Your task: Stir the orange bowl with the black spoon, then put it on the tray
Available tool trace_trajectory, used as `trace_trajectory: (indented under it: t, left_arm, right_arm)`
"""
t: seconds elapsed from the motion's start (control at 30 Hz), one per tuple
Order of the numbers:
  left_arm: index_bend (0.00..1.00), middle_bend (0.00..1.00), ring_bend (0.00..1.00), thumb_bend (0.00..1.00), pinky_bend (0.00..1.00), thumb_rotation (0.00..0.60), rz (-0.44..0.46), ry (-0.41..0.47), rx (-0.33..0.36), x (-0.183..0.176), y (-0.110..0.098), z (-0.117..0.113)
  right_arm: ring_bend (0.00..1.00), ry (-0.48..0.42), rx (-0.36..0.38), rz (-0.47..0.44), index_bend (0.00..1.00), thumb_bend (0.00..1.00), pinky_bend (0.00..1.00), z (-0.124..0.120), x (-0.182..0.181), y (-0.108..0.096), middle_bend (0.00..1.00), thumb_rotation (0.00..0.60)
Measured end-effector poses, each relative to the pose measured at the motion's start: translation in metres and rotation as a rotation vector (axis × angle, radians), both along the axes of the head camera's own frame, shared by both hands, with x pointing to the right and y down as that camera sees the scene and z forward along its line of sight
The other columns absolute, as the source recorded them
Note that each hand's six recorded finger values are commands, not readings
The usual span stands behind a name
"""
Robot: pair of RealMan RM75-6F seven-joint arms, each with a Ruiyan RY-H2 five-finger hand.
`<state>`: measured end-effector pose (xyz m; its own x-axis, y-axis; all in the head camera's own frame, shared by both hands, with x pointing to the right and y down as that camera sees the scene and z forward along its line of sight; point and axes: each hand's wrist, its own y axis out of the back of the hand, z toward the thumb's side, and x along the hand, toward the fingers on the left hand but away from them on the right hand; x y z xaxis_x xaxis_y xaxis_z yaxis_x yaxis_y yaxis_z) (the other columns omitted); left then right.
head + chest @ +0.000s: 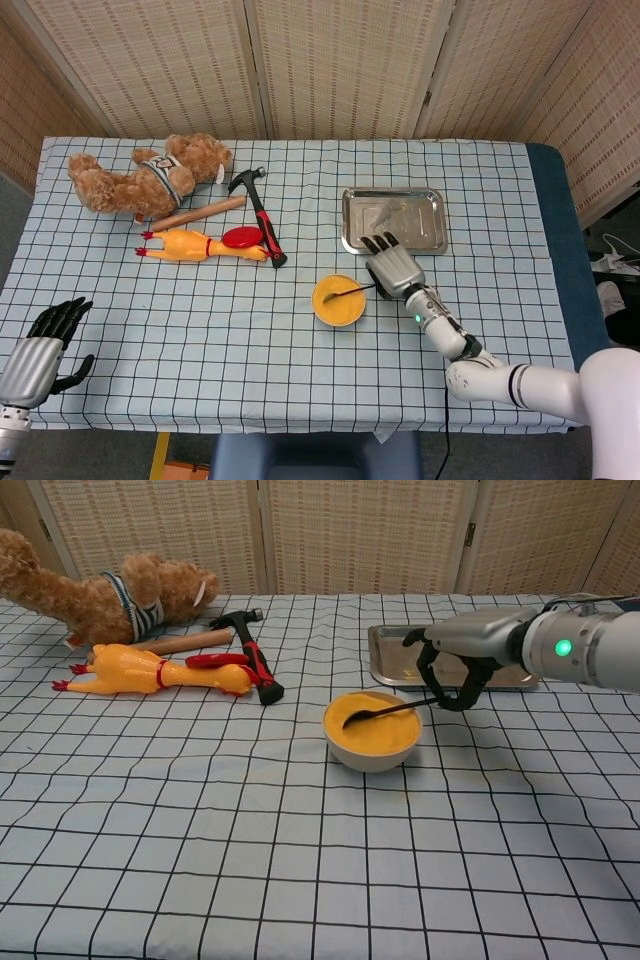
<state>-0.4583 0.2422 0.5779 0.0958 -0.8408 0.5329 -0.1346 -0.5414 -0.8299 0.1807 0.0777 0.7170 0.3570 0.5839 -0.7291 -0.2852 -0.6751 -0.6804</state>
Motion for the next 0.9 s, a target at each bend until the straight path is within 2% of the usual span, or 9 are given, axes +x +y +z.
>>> trace_trajectory:
  t: [0.23,0.43,0.67,0.9]
  left_arm:
    - [0.00,0.00,0.00,0.42,0.08,0.600,0.003,0.001,-0.002,0.002,0.001,0.000]
    - [0.00,0.00,0.00,0.42,0.08,0.600,0.006,0.000,-0.001,0.002,0.001,0.000]
    - [0.00,0.00,0.00,0.42,0.08,0.600,0.003,0.001,-0.002,0.001,0.000,0.001]
    - [0.00,0.00,0.00,0.42,0.08,0.600,0.002,0.002,0.000,0.001,0.000,0.000]
  right_arm:
    - [0.00,-0.006,-0.041,0.027,0.74,0.68,0.00,-0.017,0.011,0.001,0.03,0.600]
    - [0.00,-0.034,0.049,0.072,0.74,0.68,0.00,-0.023,0.011,-0.011,0.04,0.600]
    - [0.00,-0.019,0.117,0.063,0.75,0.68,0.00,-0.009,0.006,-0.013,0.04,0.600]
    - [0.00,0.026,0.106,0.007,0.76,0.68,0.00,0.004,0.004,-0.004,0.04,0.600]
